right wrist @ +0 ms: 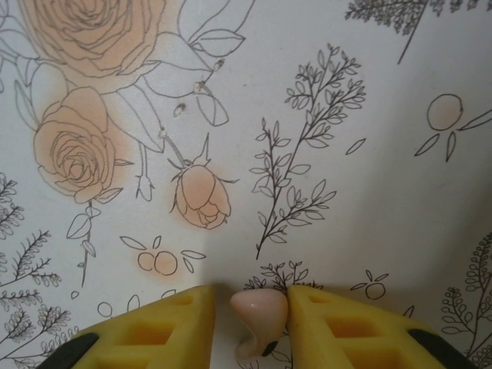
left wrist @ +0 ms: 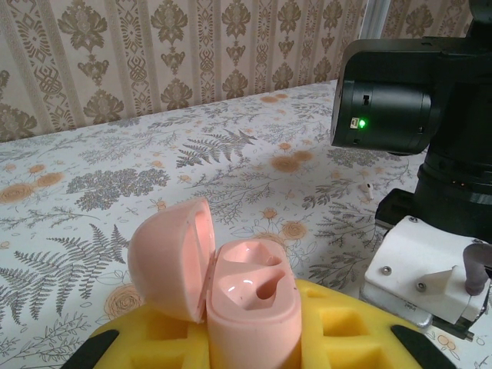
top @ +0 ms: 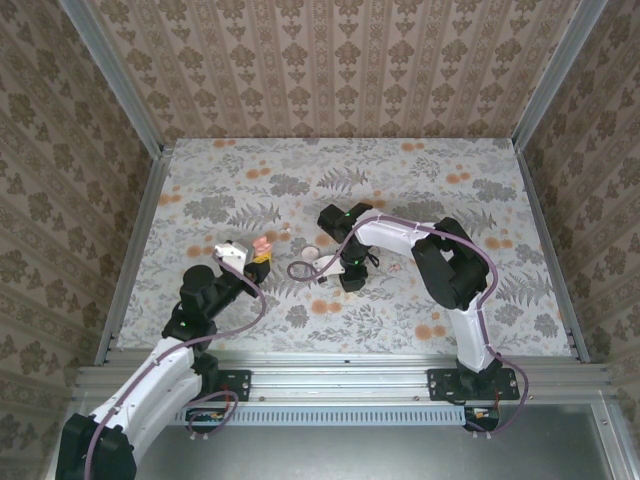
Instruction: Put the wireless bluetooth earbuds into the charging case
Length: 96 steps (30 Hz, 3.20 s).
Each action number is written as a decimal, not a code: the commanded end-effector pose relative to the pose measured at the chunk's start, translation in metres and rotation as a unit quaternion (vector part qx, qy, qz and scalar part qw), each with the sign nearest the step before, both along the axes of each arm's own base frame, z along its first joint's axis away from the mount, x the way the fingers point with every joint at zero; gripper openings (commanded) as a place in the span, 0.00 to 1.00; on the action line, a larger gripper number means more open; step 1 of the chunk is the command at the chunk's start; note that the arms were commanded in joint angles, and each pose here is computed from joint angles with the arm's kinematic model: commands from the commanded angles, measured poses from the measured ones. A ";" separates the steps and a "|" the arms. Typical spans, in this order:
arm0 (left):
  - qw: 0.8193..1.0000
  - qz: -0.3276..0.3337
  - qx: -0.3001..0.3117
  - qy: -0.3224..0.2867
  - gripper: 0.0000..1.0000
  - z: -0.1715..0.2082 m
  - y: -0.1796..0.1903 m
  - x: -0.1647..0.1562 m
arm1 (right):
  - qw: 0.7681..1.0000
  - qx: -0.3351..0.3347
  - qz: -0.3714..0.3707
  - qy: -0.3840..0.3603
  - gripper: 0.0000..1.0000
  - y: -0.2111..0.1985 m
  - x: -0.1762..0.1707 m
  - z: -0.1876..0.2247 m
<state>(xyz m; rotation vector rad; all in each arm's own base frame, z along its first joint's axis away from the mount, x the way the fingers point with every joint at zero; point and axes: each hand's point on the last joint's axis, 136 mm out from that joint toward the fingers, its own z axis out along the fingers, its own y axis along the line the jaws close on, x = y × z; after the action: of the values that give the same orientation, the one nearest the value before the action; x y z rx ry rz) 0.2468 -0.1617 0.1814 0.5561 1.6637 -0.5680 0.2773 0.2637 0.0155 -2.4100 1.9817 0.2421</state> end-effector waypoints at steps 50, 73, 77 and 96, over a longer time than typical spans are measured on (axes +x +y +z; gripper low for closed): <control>0.997 -0.042 0.057 0.023 0.07 -0.052 -0.028 0.003 | 0.905 0.285 -0.313 -0.035 0.16 0.028 0.009 0.076; 0.991 -0.128 0.034 -0.037 0.07 -0.010 -0.072 0.000 | 0.728 0.600 -0.323 -0.075 0.17 0.030 0.011 0.220; 0.988 -0.146 0.021 -0.045 0.07 0.002 -0.085 -0.003 | 0.715 0.633 -0.284 -0.089 0.17 0.037 0.007 0.247; 0.979 -0.179 0.010 -0.100 0.07 0.043 -0.109 -0.017 | 0.693 0.688 -0.208 -0.057 0.17 0.074 -0.004 0.276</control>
<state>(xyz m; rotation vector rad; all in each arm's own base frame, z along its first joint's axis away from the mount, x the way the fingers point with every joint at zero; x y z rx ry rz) 0.2328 -0.2678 0.1992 0.8998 1.4773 -0.7356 0.2792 0.3286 0.2723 -0.9219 1.3600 0.9892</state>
